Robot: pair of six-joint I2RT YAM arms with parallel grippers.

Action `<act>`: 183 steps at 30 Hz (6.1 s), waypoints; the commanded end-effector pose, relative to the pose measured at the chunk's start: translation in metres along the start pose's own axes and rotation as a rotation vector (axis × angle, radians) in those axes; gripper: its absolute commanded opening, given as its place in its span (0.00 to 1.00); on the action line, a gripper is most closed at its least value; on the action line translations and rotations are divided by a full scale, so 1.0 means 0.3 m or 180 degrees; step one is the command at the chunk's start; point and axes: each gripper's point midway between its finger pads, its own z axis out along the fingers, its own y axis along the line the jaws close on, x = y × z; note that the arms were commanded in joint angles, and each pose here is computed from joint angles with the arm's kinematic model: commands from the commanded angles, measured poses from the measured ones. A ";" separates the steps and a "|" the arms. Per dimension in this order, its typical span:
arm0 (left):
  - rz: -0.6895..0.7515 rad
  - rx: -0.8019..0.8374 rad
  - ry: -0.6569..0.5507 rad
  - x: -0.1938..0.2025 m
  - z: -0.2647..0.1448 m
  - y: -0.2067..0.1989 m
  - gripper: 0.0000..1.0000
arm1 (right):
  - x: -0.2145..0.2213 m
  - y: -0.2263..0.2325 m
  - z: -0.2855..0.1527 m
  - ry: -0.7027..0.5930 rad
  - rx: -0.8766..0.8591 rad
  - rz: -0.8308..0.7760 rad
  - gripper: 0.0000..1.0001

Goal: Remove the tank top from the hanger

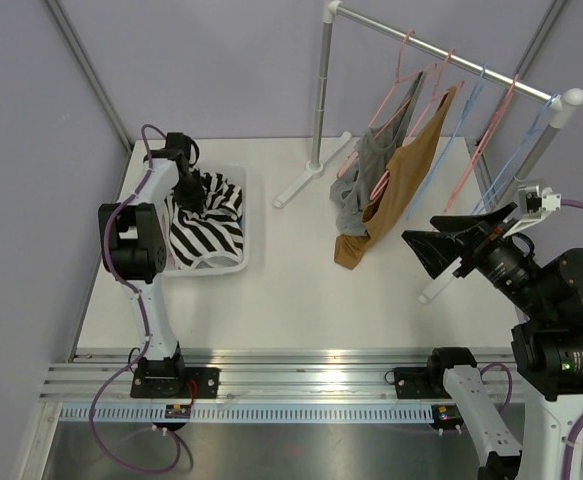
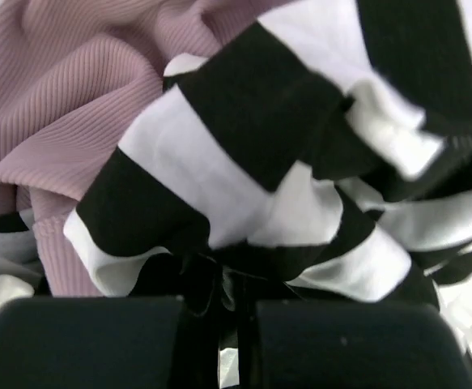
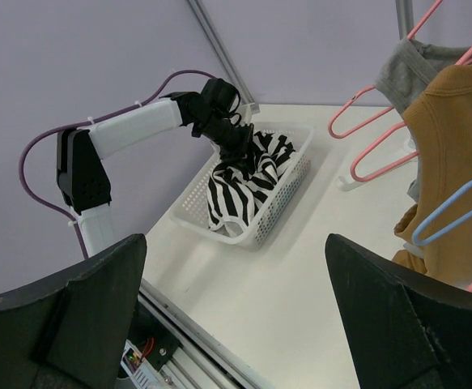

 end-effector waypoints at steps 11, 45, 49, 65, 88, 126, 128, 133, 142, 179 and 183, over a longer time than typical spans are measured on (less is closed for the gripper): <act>0.0095 0.0370 -0.0495 -0.084 -0.313 -0.084 0.58 | -0.119 -0.033 0.096 -0.0130 0.0082 0.0210 1.00; 0.0617 0.0686 -0.2284 0.413 -0.871 -0.086 0.99 | -0.217 -0.637 0.592 -0.0156 0.2200 0.0283 0.67; 0.0614 0.0673 -0.2242 0.440 -0.833 -0.074 0.99 | -0.199 -0.644 0.607 -0.0231 0.2284 0.0368 0.50; 0.0649 0.0806 -0.2331 0.451 -0.853 -0.088 0.99 | -0.132 -0.689 0.634 -0.0160 0.2465 0.0453 0.25; 0.0680 0.0894 -0.2385 0.453 -0.877 -0.102 0.99 | -0.369 -0.407 0.605 -0.0693 0.1579 0.0918 0.00; 0.1529 0.3329 -0.3816 0.340 -1.703 -0.588 0.99 | -0.211 0.337 0.227 0.0967 -0.1568 0.1055 0.00; 0.1475 0.3167 -0.3889 0.288 -1.688 -0.607 0.99 | -0.189 0.328 0.237 0.1034 -0.1604 0.1100 0.00; 0.1619 0.3099 -0.3901 0.242 -1.647 -0.680 0.99 | -0.134 0.317 0.240 0.1214 -0.1652 0.1133 0.00; 0.1918 0.3274 -0.3760 0.243 -1.567 -0.854 0.99 | -0.033 0.329 0.220 0.1540 -0.1776 0.1102 0.00; 0.1017 0.1416 -0.2775 -0.039 -1.189 -0.660 0.00 | 0.136 0.343 0.018 0.1405 -0.2520 0.0114 0.00; 0.1349 0.2146 -0.2383 0.076 -1.191 -0.738 0.00 | 0.094 0.323 0.098 0.0957 -0.2453 -0.0092 0.00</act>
